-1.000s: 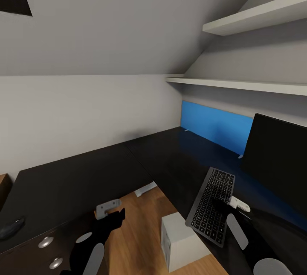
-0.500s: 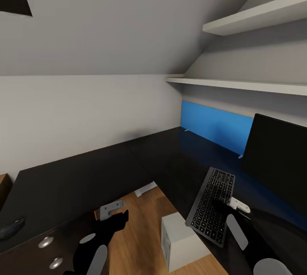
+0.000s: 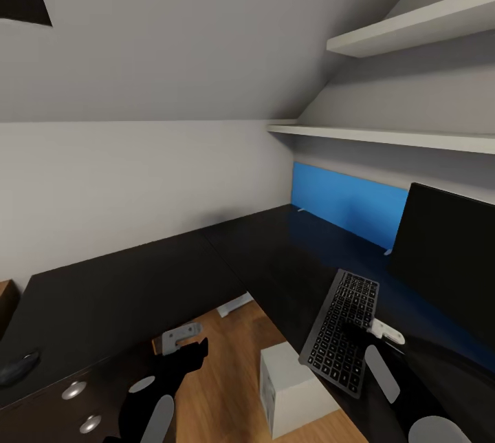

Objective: In the bedroom, organize the workspace by keeping the computer under the desk, ensuring the monitor is on the desk, placing the keyboard on the desk next to the monitor, placing the mouse on the desk next to the keyboard, moving the folder from the swivel chair onto the desk next to the mouse, stacking the notebook on top of the folder with the pen on top of the notebook, and positioning the swivel chair next to the desk.

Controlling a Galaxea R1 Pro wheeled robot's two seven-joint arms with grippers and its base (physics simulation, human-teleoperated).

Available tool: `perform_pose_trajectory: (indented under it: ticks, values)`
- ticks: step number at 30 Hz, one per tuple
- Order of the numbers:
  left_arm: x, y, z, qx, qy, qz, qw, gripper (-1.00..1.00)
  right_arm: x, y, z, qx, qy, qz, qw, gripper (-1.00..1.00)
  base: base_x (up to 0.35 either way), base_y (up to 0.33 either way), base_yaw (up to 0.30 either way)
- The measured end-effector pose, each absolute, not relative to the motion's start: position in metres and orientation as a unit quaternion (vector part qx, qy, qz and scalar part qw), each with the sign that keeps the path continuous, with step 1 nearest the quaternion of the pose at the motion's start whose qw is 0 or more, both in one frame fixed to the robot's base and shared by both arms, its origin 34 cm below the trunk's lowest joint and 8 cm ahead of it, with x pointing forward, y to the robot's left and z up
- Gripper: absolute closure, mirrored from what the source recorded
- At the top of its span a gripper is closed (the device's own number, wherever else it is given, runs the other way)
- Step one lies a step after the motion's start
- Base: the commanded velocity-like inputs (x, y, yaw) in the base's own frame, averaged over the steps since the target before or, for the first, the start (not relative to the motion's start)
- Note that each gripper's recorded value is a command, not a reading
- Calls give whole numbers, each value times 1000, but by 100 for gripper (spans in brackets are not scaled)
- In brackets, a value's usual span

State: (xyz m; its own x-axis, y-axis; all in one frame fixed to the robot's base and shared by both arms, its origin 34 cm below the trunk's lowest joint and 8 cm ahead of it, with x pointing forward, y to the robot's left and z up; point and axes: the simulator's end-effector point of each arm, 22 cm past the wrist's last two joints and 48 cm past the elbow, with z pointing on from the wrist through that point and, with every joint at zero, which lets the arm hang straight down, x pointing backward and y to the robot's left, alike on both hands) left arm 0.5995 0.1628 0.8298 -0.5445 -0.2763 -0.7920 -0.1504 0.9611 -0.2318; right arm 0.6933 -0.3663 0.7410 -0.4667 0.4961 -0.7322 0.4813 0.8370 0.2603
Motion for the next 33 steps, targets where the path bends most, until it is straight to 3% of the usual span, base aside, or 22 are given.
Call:
perform_pose_trajectory:
  ticks: [13,33]
  values:
    - [600,162,830,-121,876,-68,462,-100,693,-366,741,283,857,7,430,-100,-6,2,0]
    - [600,162,830,-121,876,-69,462,-100,695,-355,740,262,864,5,430,-100,-134,71,0]
